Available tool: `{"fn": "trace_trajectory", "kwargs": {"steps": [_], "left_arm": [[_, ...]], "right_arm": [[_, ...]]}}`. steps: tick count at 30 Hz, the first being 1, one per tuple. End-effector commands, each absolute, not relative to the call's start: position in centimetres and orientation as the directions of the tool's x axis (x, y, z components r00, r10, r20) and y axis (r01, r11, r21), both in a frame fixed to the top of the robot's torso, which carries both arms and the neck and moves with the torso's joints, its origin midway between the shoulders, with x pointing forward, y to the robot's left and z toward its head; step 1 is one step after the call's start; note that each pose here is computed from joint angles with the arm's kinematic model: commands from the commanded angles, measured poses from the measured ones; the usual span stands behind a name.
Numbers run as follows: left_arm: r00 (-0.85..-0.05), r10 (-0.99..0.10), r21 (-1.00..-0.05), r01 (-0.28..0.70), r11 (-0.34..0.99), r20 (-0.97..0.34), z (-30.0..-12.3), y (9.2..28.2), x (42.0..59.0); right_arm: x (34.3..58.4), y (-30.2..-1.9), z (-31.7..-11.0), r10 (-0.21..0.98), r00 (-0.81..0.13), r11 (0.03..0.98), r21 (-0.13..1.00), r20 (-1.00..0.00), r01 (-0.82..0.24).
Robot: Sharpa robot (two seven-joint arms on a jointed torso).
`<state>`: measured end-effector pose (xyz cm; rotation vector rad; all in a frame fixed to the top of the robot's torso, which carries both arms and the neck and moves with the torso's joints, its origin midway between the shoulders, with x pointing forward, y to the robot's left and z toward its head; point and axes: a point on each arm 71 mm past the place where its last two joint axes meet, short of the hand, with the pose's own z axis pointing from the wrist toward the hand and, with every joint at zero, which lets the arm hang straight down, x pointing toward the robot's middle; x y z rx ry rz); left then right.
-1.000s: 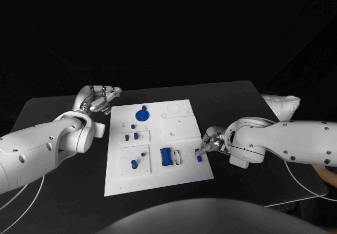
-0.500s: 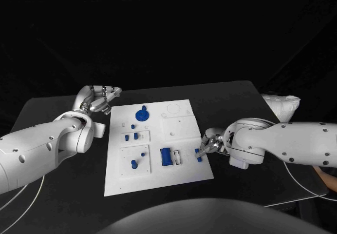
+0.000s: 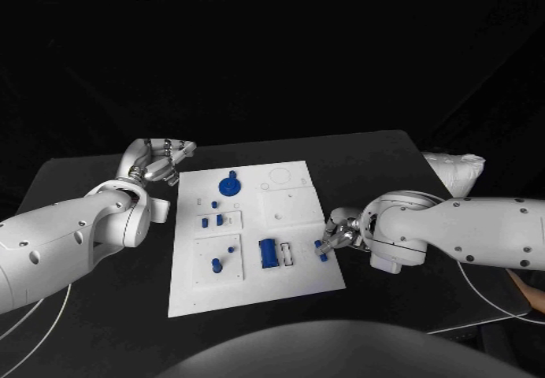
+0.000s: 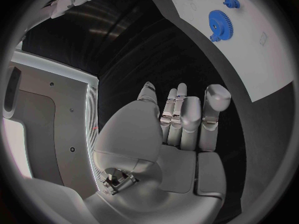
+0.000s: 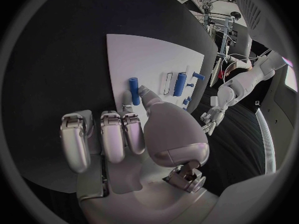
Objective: Assemble the parts on the task board
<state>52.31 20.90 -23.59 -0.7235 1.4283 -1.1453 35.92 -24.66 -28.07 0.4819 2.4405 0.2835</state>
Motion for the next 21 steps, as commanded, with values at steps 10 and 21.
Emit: {"fn": "trace_trajectory", "kwargs": {"steps": [10, 21], "left_arm": [[-0.215, -0.903, -0.924, 0.175, 0.339, -0.372, -23.50, 20.69, 52.26], [-0.216, -0.903, -0.925, 0.175, 0.339, -0.371, -23.50, 20.72, 52.27]], "right_arm": [[35.24, -24.92, -28.77, 0.358, -0.761, 0.934, 0.215, -0.541, 0.287], [35.20, -24.49, -28.54, 0.342, -0.754, 0.939, 0.227, -0.560, 0.257]]}}
